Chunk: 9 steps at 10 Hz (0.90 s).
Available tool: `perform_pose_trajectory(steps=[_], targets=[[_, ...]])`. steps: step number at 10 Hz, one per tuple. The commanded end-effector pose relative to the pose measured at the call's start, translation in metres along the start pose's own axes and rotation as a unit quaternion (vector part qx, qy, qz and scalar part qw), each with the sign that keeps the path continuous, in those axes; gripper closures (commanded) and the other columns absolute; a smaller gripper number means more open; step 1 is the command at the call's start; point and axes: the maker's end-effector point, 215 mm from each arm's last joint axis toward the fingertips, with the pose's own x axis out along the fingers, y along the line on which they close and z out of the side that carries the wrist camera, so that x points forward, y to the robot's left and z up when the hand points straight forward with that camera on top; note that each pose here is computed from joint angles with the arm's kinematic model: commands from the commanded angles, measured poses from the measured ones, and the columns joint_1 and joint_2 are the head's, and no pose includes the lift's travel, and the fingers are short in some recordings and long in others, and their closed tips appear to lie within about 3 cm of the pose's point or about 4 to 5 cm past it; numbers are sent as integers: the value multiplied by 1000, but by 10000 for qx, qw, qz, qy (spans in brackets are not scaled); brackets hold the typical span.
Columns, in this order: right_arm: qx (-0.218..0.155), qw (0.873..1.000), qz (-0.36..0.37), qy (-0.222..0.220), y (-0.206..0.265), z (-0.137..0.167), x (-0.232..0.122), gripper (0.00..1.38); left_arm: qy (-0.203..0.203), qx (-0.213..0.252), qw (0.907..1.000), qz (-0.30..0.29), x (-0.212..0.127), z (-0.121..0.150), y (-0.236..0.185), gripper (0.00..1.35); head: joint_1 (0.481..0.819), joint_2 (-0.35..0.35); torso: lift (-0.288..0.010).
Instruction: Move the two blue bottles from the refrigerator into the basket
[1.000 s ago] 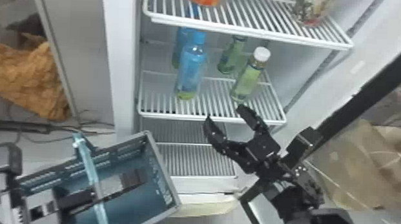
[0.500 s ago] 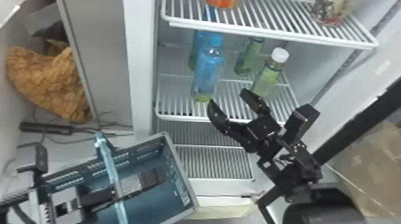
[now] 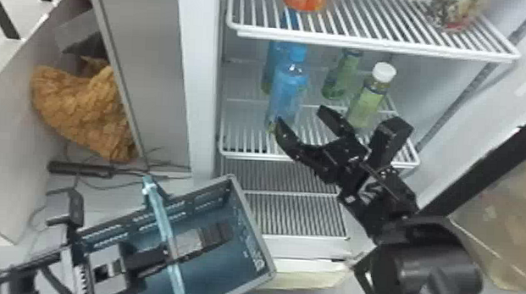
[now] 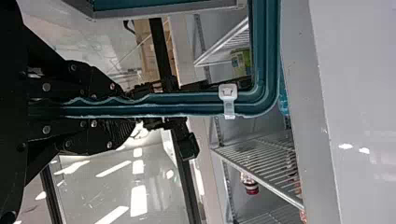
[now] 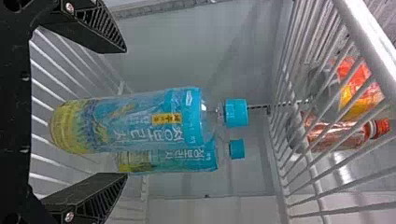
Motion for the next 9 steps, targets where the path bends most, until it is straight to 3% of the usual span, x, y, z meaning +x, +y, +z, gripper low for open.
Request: perform_pose_trajectory(steps=[1, 3, 5, 7, 9], targets=[[7, 10000, -16, 28, -4, -2, 9, 96, 1, 1, 10000, -1, 0, 0, 0, 1202, 695, -132, -220], [-5, 10000, -2, 38, -4, -1, 21, 107, 1, 1, 10000, -1, 0, 0, 0, 1202, 695, -128, -220], [17, 9999, 52, 100, -2, -7, 30, 242, 7, -13, 10000, -3, 0, -1, 0, 1202, 695, -118, -220], [159, 9998, 1, 109, -4, -10, 31, 763, -1, -10, 10000, 2, 0, 0, 1, 1202, 695, -112, -220], [93, 9998, -70, 153, -11, -9, 29, 1087, 7, -13, 10000, -3, 0, -1, 0, 1202, 695, -113, -220]])
